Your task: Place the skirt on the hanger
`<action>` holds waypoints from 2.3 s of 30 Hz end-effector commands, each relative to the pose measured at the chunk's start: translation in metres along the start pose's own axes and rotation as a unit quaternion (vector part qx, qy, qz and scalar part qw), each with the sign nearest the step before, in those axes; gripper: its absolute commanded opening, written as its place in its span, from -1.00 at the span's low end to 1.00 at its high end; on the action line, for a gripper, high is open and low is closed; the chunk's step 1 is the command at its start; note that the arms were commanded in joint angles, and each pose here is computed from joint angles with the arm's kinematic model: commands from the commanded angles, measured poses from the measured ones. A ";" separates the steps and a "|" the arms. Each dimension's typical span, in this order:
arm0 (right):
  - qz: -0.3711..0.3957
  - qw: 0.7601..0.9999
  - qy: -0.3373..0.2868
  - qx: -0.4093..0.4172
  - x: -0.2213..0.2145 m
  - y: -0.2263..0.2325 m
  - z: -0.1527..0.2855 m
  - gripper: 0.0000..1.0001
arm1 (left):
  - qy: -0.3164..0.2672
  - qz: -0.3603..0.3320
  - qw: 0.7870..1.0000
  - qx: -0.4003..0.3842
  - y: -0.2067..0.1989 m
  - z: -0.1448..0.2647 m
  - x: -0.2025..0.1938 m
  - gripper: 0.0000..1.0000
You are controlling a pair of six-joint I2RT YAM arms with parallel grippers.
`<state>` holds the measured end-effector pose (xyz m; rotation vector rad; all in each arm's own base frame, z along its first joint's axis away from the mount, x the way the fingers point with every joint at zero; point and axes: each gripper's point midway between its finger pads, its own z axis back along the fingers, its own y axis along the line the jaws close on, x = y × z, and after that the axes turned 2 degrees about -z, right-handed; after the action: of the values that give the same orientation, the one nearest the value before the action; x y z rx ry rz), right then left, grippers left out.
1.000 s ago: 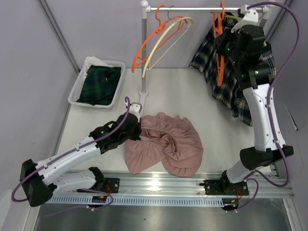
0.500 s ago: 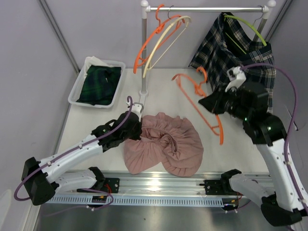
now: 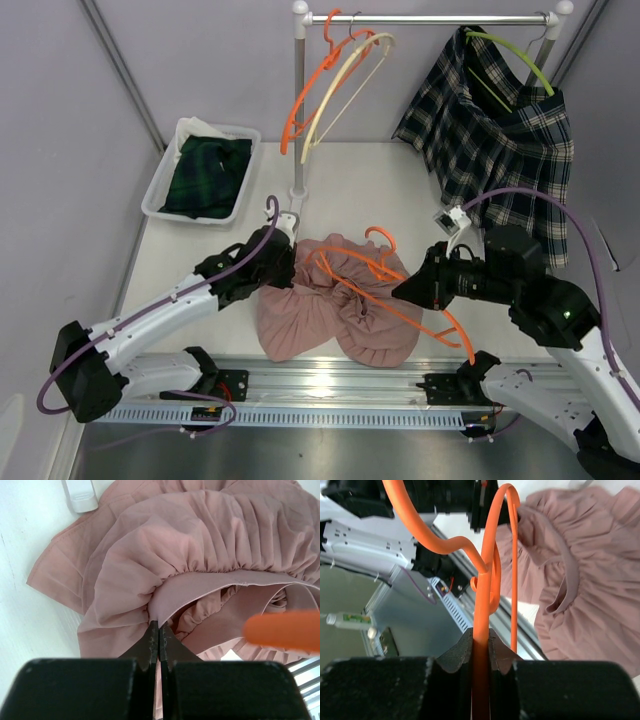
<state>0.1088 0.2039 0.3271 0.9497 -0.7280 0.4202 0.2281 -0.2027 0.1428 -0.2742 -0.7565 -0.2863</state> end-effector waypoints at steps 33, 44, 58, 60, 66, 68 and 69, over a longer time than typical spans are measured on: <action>0.064 0.996 0.053 0.013 0.003 0.004 -0.028 -1.00 | -0.019 -0.001 1.000 -0.016 -0.004 0.015 0.015 -1.00; 0.072 0.994 0.078 -0.006 -0.011 -0.018 -0.047 -1.00 | -0.024 -0.003 0.999 -0.023 -0.005 0.023 0.018 -1.00; 0.136 0.984 0.110 0.039 -0.004 -0.003 -0.076 -1.00 | -0.027 -0.087 0.996 -0.023 -0.030 0.042 0.034 -1.00; 0.144 0.981 0.119 0.043 -0.007 -0.001 -0.080 -1.00 | -0.027 -0.097 0.995 -0.011 -0.031 0.045 0.036 -1.00; 0.159 0.981 0.105 0.024 -0.004 -0.009 -0.093 -1.00 | -0.040 -0.095 0.994 -0.031 -0.048 0.056 0.043 -1.00; 0.162 0.981 0.101 0.024 -0.006 -0.013 -0.098 -1.00 | -0.055 -0.092 0.993 -0.040 -0.053 0.065 0.049 -1.00; 0.164 0.981 0.101 0.030 -0.008 -0.014 -0.100 -1.00 | -0.063 -0.092 0.992 -0.051 -0.058 0.067 0.049 -1.00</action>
<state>0.1389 0.2661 0.2609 0.7760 -0.5816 0.7709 0.2016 -0.2288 0.1987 -0.2418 -0.8099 -0.4941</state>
